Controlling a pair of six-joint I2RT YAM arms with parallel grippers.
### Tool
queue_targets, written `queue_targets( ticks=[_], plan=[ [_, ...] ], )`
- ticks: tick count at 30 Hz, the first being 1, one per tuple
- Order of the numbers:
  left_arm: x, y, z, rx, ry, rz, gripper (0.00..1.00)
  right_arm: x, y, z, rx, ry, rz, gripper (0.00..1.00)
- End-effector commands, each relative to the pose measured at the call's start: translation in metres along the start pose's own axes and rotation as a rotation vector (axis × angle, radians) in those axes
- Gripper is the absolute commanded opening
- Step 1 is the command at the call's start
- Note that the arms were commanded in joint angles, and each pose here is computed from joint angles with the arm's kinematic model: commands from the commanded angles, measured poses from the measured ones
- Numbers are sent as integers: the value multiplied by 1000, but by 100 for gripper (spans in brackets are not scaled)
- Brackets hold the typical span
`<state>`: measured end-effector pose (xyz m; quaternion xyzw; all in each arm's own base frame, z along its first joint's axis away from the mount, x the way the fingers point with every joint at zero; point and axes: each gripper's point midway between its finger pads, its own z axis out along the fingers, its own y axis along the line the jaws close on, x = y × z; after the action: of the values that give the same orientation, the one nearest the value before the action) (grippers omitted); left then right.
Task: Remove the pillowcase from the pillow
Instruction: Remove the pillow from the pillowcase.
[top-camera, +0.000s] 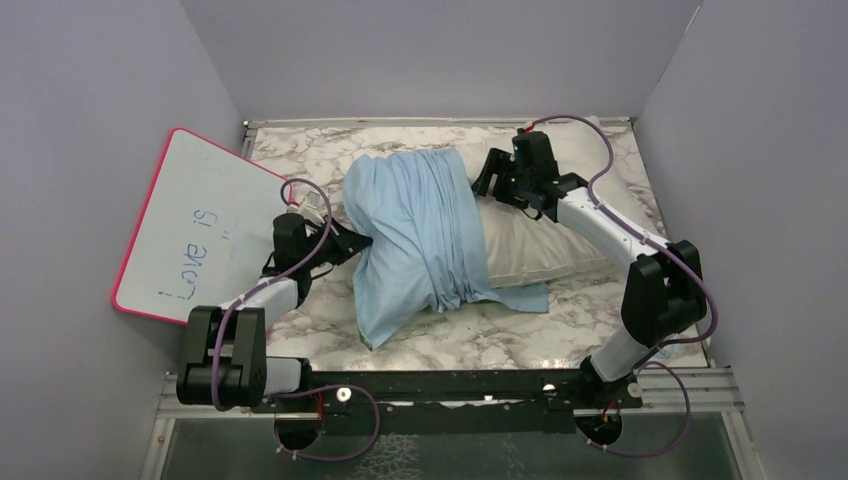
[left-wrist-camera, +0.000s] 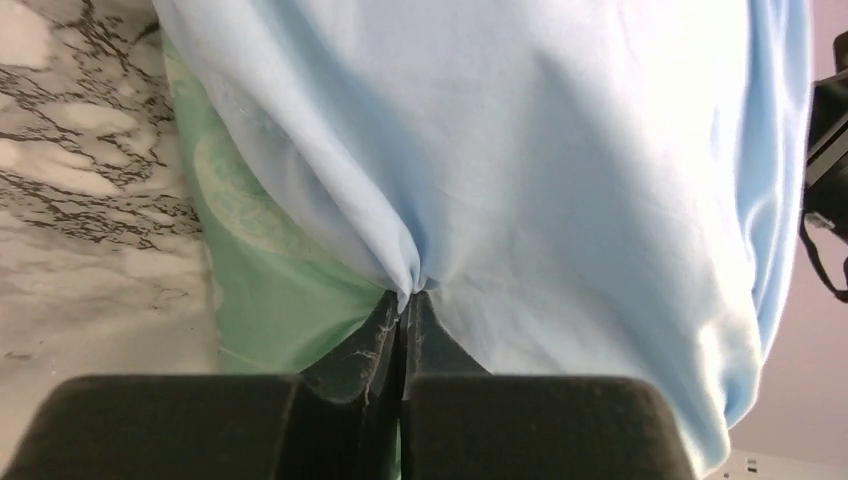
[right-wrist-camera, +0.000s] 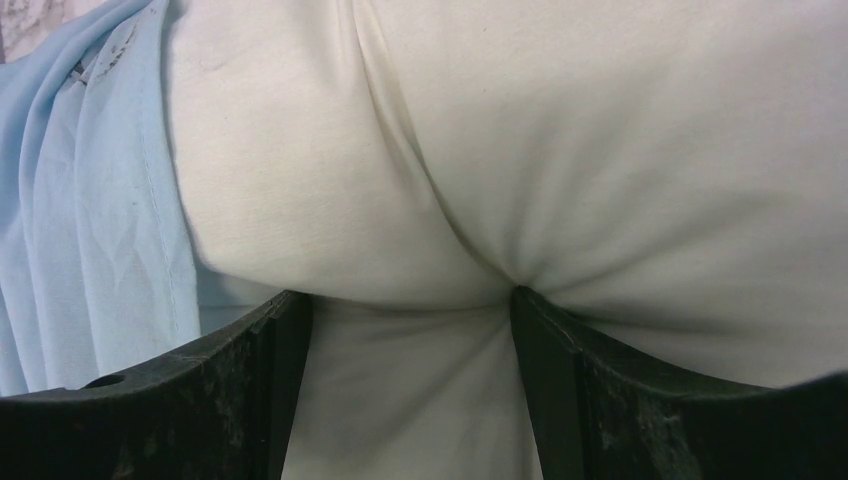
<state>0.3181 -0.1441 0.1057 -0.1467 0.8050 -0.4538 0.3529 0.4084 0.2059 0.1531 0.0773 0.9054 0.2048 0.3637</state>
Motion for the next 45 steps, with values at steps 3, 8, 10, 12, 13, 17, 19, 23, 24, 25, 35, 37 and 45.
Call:
queue_targets(
  ticks=[3, 8, 10, 12, 13, 17, 19, 23, 24, 25, 35, 37, 45],
  plan=[
    [-23, 15, -23, -209, -100, 66, 0, 106, -71, 0, 248, 353, 19, 78],
    [-55, 38, -66, -532, -183, 144, 0, 108, -82, 2, 290, 343, 22, 78],
    [-70, 41, -87, -611, -256, 157, 0, 109, -85, 3, 299, 345, 29, 78],
    [-86, 44, -107, -673, -331, 157, 0, 111, -90, 5, 308, 352, 40, 78],
    [-93, 44, -116, -705, -351, 163, 0, 111, -92, 6, 305, 354, 47, 78],
    [-116, 46, -151, -837, -424, 161, 0, 109, -103, 5, 289, 360, 89, 78],
    [-126, 44, -164, -872, -459, 161, 0, 107, -107, 4, 285, 358, 100, 78],
    [-140, 39, -181, -922, -493, 173, 0, 108, -113, 1, 285, 356, 102, 78],
    [-144, 36, -187, -935, -502, 185, 0, 109, -113, 1, 283, 357, 103, 78],
    [-150, 34, -194, -960, -518, 202, 0, 111, -115, 1, 286, 362, 103, 78],
    [-179, 14, -243, -1130, -626, 279, 0, 120, -117, -1, 263, 375, 132, 78],
    [-176, 16, -237, -1110, -610, 272, 0, 118, -115, -2, 259, 372, 132, 78],
    [-124, -7, -129, -549, -239, 322, 0, 116, -111, -2, 237, 378, 117, 78]
  ],
)
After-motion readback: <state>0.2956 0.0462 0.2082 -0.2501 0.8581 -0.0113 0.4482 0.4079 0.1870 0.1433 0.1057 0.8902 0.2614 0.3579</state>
